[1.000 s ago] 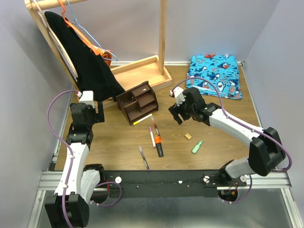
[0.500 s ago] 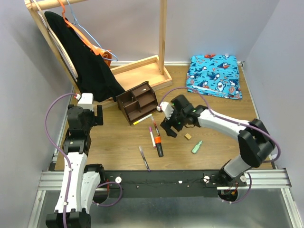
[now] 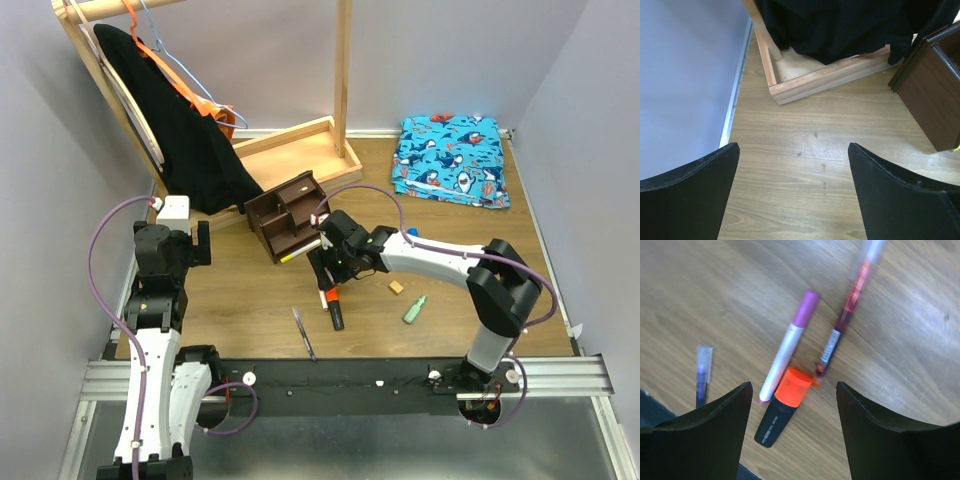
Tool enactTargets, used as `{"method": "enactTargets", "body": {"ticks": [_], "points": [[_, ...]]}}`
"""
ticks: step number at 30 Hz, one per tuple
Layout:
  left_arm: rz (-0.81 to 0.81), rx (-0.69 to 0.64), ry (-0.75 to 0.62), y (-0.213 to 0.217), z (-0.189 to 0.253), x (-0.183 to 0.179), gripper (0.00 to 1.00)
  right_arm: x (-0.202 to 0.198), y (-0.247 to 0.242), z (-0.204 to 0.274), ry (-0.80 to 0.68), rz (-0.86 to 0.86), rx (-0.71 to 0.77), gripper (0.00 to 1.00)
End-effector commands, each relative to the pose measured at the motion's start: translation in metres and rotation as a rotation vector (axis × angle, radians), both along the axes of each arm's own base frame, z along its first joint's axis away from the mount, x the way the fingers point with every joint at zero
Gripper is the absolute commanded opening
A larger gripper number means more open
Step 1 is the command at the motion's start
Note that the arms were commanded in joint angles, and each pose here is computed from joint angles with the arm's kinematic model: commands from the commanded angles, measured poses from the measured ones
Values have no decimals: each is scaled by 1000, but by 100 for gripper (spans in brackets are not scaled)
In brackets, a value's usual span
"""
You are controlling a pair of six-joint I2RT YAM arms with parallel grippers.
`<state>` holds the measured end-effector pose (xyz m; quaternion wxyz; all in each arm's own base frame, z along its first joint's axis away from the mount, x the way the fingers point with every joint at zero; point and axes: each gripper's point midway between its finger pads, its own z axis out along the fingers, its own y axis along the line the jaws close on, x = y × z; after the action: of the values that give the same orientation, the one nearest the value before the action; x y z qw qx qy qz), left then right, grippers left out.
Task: Sort the stationery into containers
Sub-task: Pick up the stationery from the center of the board.
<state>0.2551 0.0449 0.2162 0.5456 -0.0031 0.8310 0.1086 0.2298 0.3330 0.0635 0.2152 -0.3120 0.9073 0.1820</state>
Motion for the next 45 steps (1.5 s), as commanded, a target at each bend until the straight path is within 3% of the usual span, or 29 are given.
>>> {"method": "enactTargets", "body": {"ticks": [1,9,28,44,45], "points": [[-4,26,-1,2,10,-7,99,1,-14,-17,85,-254,-66,73],[-45,51,11,-2,1,-5,99,-12,-14,-31,149,-283,-68,60],[-43,10,8,-5,-7,-1,99,-30,-34,-71,227,-315,-181,58],[-40,-5,18,-6,-6,6,99,-79,-70,-108,304,-291,-380,49],[-39,-7,18,-6,-5,6,99,-84,-75,-111,312,-294,-401,44]]}}
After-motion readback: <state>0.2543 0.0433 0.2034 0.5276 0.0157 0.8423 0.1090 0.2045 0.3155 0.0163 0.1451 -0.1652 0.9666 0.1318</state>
